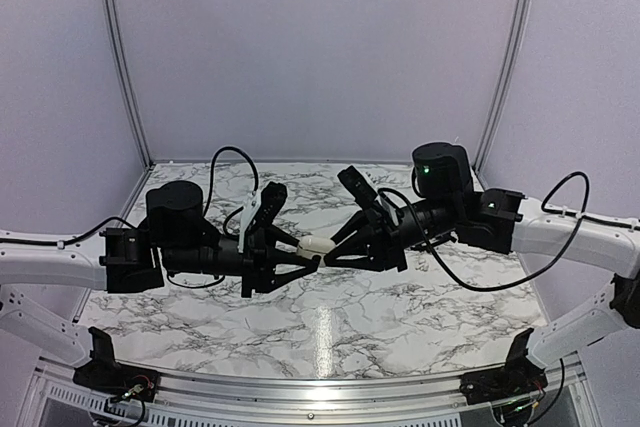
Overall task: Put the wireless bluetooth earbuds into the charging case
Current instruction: Pass from the left arm to the right
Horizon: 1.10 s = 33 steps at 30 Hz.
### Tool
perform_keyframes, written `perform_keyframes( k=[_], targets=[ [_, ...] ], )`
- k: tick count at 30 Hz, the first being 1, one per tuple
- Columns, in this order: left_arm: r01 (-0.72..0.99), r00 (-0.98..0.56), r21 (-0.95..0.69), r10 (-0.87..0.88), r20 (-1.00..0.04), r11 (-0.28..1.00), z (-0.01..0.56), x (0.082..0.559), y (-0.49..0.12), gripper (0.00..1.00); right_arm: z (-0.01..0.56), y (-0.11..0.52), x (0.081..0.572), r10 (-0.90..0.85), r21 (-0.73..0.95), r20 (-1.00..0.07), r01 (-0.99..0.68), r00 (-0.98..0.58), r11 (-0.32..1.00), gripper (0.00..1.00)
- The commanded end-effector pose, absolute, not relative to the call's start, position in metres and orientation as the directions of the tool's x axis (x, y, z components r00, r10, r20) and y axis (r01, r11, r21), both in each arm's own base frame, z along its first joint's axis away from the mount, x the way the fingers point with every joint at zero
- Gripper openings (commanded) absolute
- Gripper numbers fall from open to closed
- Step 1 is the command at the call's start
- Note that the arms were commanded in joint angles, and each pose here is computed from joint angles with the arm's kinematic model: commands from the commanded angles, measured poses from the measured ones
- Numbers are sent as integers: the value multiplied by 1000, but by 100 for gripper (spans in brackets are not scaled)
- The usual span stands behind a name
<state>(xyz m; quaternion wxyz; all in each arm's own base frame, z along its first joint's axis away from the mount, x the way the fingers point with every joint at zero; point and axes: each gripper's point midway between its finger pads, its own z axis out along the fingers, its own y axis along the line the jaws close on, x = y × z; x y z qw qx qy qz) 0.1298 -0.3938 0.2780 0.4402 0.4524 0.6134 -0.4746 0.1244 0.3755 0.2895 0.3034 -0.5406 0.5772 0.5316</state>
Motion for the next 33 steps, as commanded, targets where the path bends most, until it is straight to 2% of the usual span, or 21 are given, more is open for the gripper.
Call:
perform_keyframes(
  k=[1,15,27,33],
  targets=[
    [969,-192,-183,36,-981,168,300,138,-393,35,310,376,119,-232,256,-949,-949,-212,-183,0],
    [968,-211,-208,7,-977,140,303,137,-399,31,313,375,120,-208,248,-955,-953,-211,-173,0],
    [965,-228,-224,14,-974,139,297,136,-398,37,321,374,121,-174,233,-963,-959,-204,-162,0],
    [965,-224,-221,3,-975,140,301,137,-398,37,319,375,120,-181,240,-961,-956,-209,-169,0]
  ],
)
